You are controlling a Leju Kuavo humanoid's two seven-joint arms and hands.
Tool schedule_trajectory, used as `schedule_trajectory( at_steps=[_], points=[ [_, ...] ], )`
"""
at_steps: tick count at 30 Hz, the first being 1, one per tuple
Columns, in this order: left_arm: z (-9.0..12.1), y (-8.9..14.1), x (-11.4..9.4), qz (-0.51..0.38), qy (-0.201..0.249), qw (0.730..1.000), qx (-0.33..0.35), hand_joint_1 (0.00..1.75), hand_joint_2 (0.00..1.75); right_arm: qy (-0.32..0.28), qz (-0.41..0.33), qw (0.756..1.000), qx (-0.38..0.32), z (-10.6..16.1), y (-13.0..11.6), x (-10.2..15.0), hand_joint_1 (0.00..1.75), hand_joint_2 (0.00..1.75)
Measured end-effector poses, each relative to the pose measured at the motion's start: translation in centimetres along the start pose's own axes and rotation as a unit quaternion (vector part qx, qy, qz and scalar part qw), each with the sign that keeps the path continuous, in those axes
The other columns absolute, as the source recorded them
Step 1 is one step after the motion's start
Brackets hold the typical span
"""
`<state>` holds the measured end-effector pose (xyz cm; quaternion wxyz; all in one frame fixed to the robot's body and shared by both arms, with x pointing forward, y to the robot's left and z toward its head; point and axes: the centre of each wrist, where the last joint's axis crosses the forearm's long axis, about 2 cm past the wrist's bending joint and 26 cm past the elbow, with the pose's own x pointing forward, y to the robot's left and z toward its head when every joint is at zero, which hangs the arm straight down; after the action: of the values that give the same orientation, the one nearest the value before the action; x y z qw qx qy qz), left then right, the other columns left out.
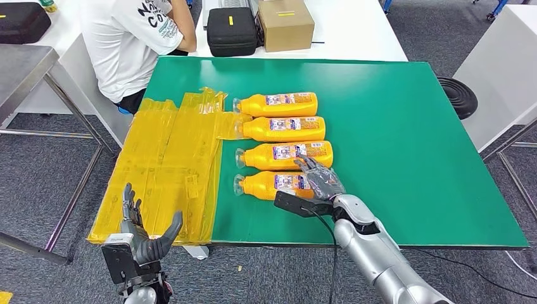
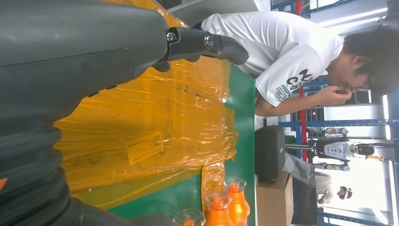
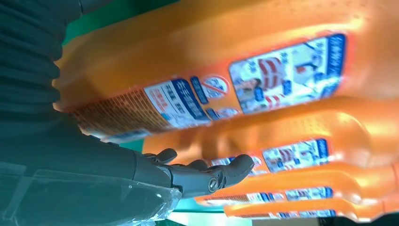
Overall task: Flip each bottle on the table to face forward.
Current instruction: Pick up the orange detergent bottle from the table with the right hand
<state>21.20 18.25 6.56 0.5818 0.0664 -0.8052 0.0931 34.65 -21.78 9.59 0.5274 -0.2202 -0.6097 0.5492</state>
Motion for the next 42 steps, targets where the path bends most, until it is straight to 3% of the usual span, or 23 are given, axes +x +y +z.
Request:
schedule_trajectory(
  at_steps=[42],
  points=[
    [-0.2, -0.1, 0.6, 0.005, -0.006, 1.0, -0.008, 0.0, 1.75, 0.008, 0.022, 0.999, 0.033, 1.7, 1.7, 0.2, 0.0, 1.75]
  ],
)
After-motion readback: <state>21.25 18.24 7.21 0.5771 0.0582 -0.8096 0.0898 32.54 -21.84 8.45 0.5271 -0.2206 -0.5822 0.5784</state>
